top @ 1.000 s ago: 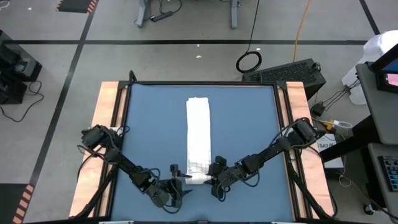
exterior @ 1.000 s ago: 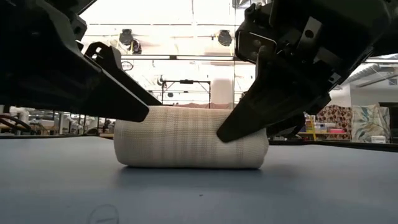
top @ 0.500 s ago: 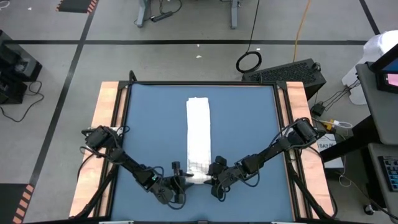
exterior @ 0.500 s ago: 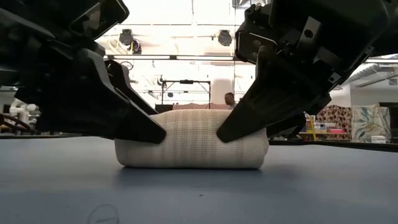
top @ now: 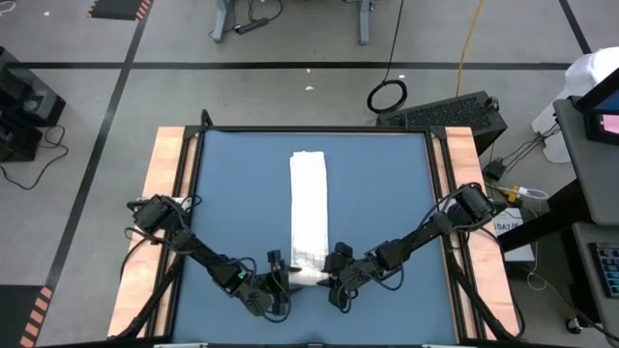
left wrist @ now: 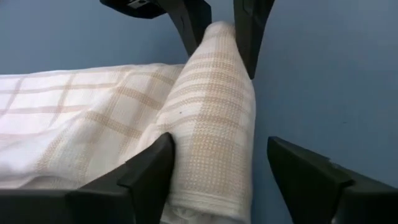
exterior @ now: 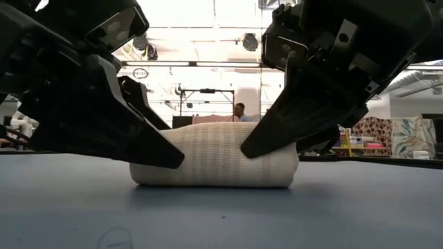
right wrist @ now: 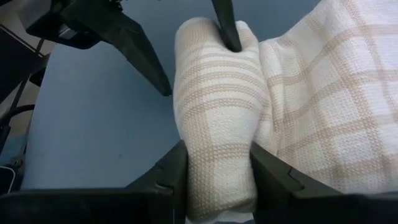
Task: Roll towel into tight, uniform cylinder
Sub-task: Roll the white towel
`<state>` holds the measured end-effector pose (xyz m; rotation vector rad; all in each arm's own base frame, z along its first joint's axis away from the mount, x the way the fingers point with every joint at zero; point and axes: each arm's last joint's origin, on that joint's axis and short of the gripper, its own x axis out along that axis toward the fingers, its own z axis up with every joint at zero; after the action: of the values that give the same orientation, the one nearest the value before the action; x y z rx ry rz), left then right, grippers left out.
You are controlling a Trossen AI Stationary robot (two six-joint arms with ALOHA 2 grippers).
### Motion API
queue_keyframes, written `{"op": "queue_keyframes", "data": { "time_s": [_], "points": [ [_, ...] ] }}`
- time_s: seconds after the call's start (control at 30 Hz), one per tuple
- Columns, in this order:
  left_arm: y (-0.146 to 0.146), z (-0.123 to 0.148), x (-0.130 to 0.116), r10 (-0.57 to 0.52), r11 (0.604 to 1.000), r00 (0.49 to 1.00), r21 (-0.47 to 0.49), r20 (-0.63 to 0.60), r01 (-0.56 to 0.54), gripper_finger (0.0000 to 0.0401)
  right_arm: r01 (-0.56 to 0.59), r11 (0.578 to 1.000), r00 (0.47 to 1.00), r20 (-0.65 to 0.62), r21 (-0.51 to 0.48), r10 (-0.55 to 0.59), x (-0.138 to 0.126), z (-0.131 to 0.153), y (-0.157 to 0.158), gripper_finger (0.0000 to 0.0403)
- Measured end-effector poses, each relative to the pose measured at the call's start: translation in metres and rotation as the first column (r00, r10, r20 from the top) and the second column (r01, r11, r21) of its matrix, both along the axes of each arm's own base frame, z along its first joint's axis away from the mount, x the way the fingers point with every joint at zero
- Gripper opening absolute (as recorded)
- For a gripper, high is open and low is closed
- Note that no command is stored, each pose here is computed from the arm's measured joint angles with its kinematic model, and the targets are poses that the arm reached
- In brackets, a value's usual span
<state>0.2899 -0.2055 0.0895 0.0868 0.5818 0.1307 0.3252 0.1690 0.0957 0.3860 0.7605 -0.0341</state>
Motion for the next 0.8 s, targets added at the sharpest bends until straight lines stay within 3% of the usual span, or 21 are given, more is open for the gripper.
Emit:
{"op": "queue_keyframes", "data": {
  "time_s": [0.17,0.37,0.53,0.67,0.8],
  "points": [
    [0.006,-0.001,0.003,0.002,1.0,1.0,-0.003,-0.016,-0.002,0.0258,0.001,1.0,1.0,0.0,-0.001,-0.001,0.0,0.0,0.0,0.0116],
    [0.006,-0.001,0.003,-0.019,0.999,1.0,0.027,-0.019,0.02,0.0169,0.004,1.0,1.0,0.001,0.001,-0.004,0.0,0.0,0.0,0.0116],
    [0.012,-0.004,0.005,0.0,0.999,0.998,-0.039,-0.07,-0.002,0.0108,0.008,1.0,1.0,0.008,0.0,-0.008,0.0,0.0,0.0,0.0122],
    [0.016,-0.005,0.007,0.001,0.998,0.995,-0.07,-0.097,-0.008,0.0115,-0.037,0.998,0.999,0.032,-0.053,0.039,-0.002,0.009,0.002,0.0159],
    [0.02,-0.004,0.011,-0.02,0.99,0.993,-0.141,-0.116,0.003,0.0133,-0.098,0.969,0.993,0.042,-0.226,0.11,-0.014,0.022,0.01,0.022]
  ]
}}
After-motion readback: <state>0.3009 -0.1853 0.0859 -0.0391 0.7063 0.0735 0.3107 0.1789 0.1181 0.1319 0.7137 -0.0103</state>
